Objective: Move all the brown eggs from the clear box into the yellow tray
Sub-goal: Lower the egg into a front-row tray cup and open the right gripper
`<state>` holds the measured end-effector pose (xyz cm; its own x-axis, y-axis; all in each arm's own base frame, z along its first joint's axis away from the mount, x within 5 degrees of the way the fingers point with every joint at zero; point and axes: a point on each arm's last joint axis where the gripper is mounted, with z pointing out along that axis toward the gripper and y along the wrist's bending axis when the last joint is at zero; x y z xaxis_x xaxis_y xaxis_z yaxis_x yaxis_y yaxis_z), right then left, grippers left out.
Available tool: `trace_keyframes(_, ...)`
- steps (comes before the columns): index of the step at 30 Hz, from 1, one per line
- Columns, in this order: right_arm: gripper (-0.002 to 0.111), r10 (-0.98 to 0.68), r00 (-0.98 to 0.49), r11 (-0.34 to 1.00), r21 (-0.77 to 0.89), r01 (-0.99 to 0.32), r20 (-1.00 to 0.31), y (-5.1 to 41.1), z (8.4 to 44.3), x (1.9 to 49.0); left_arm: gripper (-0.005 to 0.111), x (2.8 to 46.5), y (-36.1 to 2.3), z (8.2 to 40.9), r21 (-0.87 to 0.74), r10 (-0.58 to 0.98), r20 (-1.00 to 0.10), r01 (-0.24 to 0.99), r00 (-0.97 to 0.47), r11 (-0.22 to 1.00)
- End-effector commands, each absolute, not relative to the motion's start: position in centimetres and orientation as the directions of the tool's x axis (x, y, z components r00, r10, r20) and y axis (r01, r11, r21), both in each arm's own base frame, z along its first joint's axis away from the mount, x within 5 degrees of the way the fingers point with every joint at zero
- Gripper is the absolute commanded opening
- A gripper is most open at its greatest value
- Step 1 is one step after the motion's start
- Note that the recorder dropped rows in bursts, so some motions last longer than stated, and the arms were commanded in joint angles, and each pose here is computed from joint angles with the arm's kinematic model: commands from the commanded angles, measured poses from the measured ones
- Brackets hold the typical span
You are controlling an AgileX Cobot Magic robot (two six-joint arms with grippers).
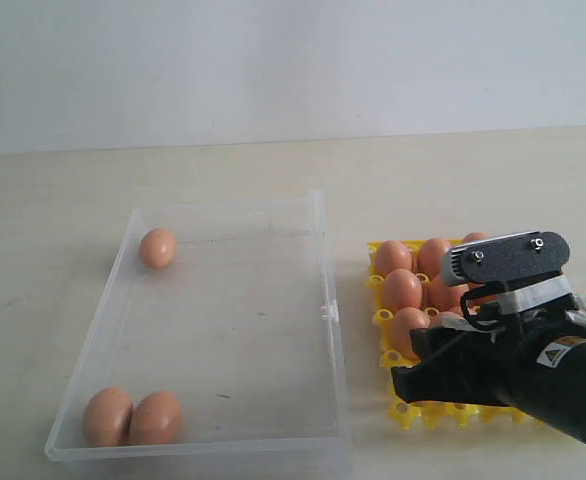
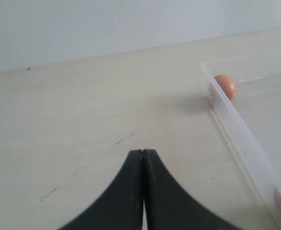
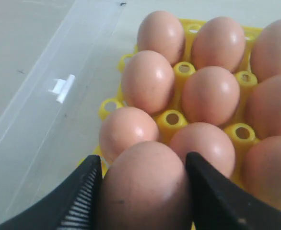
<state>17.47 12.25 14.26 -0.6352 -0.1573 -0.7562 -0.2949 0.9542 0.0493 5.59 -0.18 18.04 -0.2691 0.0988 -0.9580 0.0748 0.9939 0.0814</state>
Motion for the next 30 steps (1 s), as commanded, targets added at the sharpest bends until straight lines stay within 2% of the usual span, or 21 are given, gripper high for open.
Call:
trace_keyframes(1, 0.000, -0.174, -0.605, 0.954, 0.020, -0.300, -0.777, 11.9, 14.3, 17.4, 0.000, 5.6, -0.2, 18.3, 0.076, 0.093, -0.963, 0.077, -0.253, 0.994)
trace_keyframes(11, 0.000, -0.158, -0.606, 0.932, 0.085, -0.352, -0.780, 13.3, 14.3, 16.6, 0.000, 5.6, -0.2, 18.3, 0.076, 0.093, -0.963, 0.077, -0.253, 0.994)
trace_keyframes(20, 0.000, -0.165, -0.642, 0.944, 0.068, -0.322, -0.749, 13.4, 12.6, 16.9, 0.000, 5.6, -0.2, 18.3, 0.076, 0.093, -0.963, 0.077, -0.253, 0.994)
trace_keyframes(30, 0.000, -0.158, -0.629, 0.940, 0.078, -0.331, -0.761, 13.6, 12.7, 17.0, 0.000, 5.6, -0.2, 18.3, 0.076, 0.093, -0.963, 0.077, -0.253, 0.994)
